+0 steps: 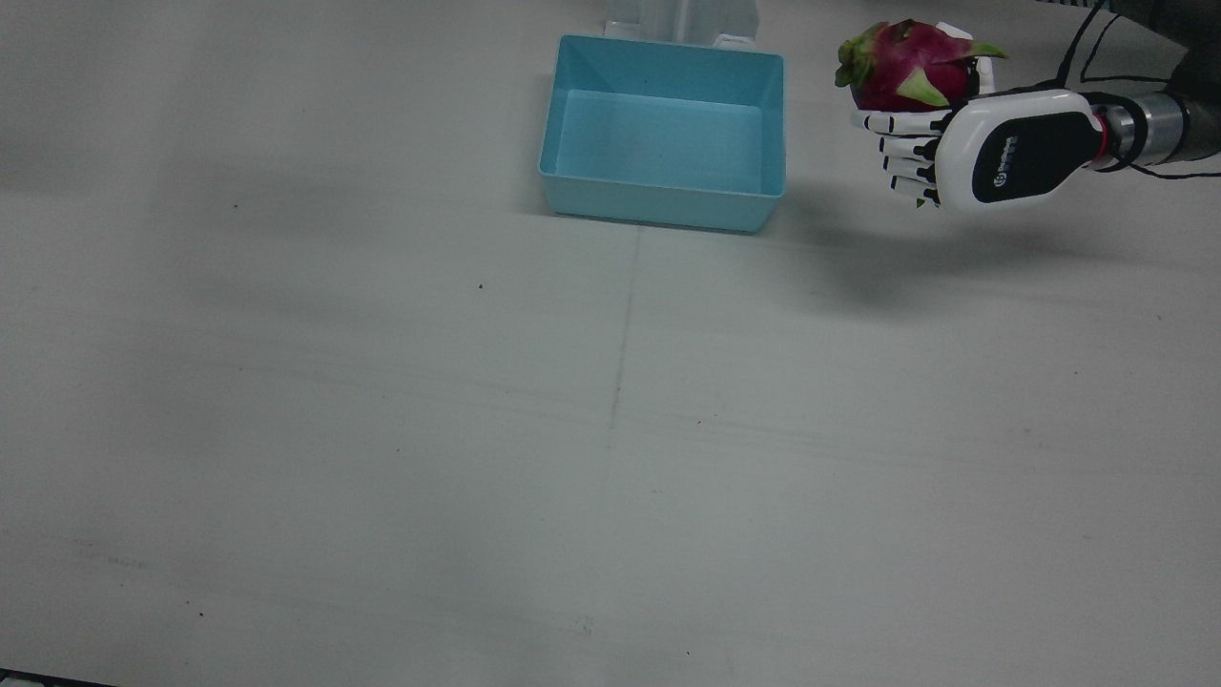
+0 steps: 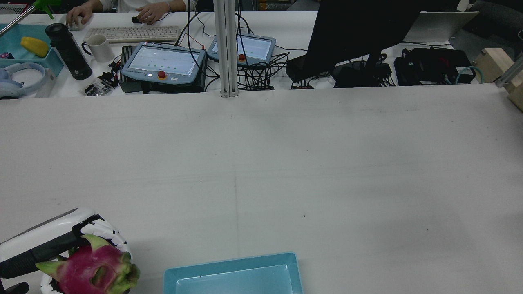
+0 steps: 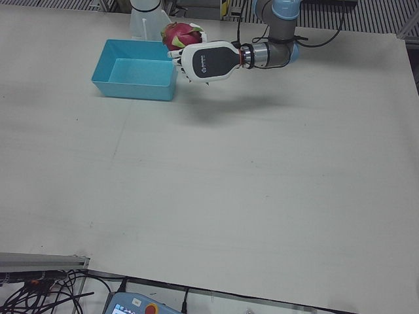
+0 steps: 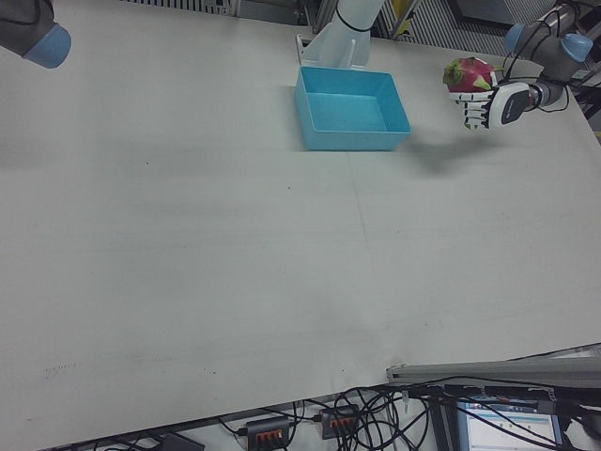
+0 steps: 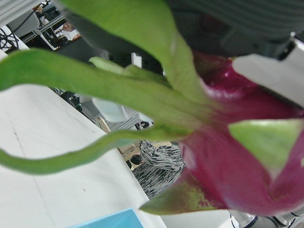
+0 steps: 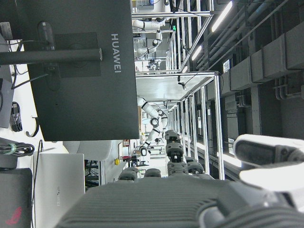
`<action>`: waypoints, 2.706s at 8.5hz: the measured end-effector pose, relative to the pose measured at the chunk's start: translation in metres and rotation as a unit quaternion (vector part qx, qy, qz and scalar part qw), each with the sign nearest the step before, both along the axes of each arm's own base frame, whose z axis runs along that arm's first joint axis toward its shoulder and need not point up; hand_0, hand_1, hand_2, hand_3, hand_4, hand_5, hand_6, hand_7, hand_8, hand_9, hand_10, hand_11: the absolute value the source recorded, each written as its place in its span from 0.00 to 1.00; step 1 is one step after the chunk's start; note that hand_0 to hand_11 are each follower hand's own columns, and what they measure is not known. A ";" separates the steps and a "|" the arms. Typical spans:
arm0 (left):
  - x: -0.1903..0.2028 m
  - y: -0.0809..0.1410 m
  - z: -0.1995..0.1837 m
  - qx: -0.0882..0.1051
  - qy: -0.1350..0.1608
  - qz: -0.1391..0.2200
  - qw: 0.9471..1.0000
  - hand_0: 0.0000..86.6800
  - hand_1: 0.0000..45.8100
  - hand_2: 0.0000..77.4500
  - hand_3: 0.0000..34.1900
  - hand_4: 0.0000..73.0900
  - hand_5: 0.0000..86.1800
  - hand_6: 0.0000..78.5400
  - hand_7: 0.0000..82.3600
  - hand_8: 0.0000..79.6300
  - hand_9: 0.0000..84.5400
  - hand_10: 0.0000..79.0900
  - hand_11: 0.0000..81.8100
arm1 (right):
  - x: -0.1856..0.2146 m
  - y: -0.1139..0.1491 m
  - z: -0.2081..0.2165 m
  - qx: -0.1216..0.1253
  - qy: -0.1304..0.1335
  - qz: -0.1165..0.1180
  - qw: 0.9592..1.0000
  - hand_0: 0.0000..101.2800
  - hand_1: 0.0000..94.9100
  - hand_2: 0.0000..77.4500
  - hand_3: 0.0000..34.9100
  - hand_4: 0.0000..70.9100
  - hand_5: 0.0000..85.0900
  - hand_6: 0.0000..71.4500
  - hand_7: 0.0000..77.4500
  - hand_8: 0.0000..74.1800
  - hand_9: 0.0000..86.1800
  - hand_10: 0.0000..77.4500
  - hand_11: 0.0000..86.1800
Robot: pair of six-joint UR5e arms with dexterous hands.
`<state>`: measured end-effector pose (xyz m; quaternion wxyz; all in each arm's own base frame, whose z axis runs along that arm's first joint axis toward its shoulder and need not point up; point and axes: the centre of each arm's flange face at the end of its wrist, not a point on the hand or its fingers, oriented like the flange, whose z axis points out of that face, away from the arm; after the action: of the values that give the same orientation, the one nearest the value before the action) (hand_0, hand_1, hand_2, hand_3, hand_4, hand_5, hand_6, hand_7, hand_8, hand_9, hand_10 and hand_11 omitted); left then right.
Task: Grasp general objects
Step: 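Carry the dragon fruit with the left hand over the blue tray, then lower the fruit into the tray and open the left hand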
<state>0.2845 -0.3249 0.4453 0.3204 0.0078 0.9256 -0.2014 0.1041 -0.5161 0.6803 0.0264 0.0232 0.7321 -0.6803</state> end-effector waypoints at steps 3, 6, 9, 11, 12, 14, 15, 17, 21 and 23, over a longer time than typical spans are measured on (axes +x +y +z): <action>0.051 0.037 -0.014 0.003 0.009 0.019 1.000 0.54 0.00 0.43 0.00 0.54 0.35 0.88 0.85 0.88 0.83 0.89 0.86 | 0.000 0.000 0.000 0.000 0.000 0.000 1.000 0.00 0.06 0.96 0.00 0.00 0.00 0.00 0.00 0.00 0.01 0.00 0.01; 0.084 0.054 -0.037 0.002 0.014 0.027 1.000 0.54 0.00 0.43 0.00 0.54 0.34 0.88 0.85 0.88 0.83 0.89 0.86 | 0.000 0.000 0.000 0.000 0.000 0.000 1.000 0.00 0.06 0.96 0.00 0.00 0.00 0.00 0.00 0.00 0.01 0.00 0.01; 0.121 0.054 -0.107 0.002 0.005 0.031 1.000 0.54 0.00 0.43 0.00 0.54 0.35 0.88 0.85 0.88 0.83 0.89 0.86 | 0.000 0.000 0.000 0.000 0.000 0.000 1.000 0.00 0.06 0.96 0.00 0.00 0.00 0.00 0.00 0.00 0.01 0.00 0.01; 0.142 0.053 -0.129 0.001 -0.003 0.034 0.999 0.55 0.00 0.43 0.00 0.54 0.34 0.88 0.85 0.88 0.83 0.89 0.86 | 0.000 0.000 0.000 0.000 0.000 0.000 1.000 0.00 0.06 0.96 0.00 0.00 0.00 0.00 0.00 0.00 0.01 0.00 0.01; 0.150 0.052 -0.132 0.000 -0.006 0.035 0.999 0.55 0.00 0.43 0.00 0.54 0.34 0.88 0.85 0.88 0.83 0.89 0.86 | 0.000 0.000 0.000 0.000 0.000 0.000 1.000 0.00 0.06 0.96 0.00 0.00 0.00 0.00 0.00 0.00 0.01 0.00 0.01; 0.165 0.057 -0.143 -0.001 -0.008 0.042 0.999 0.55 0.00 0.43 0.00 0.54 0.34 0.89 0.85 0.88 0.83 0.89 0.86 | 0.000 0.000 0.000 0.000 0.000 0.000 1.000 0.00 0.06 0.96 0.00 0.00 0.00 0.00 0.00 0.00 0.01 0.00 0.01; 0.172 0.059 -0.154 -0.001 -0.009 0.045 0.999 0.55 0.00 0.43 0.00 0.54 0.34 0.89 0.85 0.88 0.83 0.89 0.86 | 0.000 0.000 0.000 0.000 0.000 0.000 1.000 0.00 0.06 0.96 0.00 0.00 0.00 0.00 0.00 0.00 0.01 0.00 0.01; 0.179 0.059 -0.167 -0.002 -0.008 0.047 0.999 0.55 0.00 0.43 0.00 0.54 0.34 0.89 0.85 0.88 0.83 0.89 0.86 | 0.000 0.000 0.000 0.000 0.000 0.000 1.000 0.00 0.06 0.96 0.00 0.00 0.00 0.00 0.00 0.00 0.01 0.00 0.01; 0.191 0.061 -0.168 -0.002 -0.010 0.057 0.998 0.55 0.00 0.42 0.00 0.54 0.35 0.72 0.92 0.72 0.55 0.61 0.75 | 0.000 0.000 0.000 0.000 0.000 0.000 1.000 0.00 0.06 0.96 0.00 0.00 0.00 0.00 0.00 0.00 0.01 0.00 0.01; 0.196 0.065 -0.171 -0.002 -0.010 0.062 0.998 0.56 0.00 0.16 0.00 0.19 0.50 0.37 0.89 0.29 0.15 0.18 0.34 | 0.000 0.000 0.000 0.000 0.000 0.000 1.000 0.00 0.06 0.96 0.00 0.00 0.00 0.00 0.00 0.00 0.01 0.00 0.01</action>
<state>0.4802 -0.2600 0.2748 0.3411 -0.0480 0.9208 -0.1829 0.1041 -0.5160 0.6805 0.0264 0.0235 0.7320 -0.6804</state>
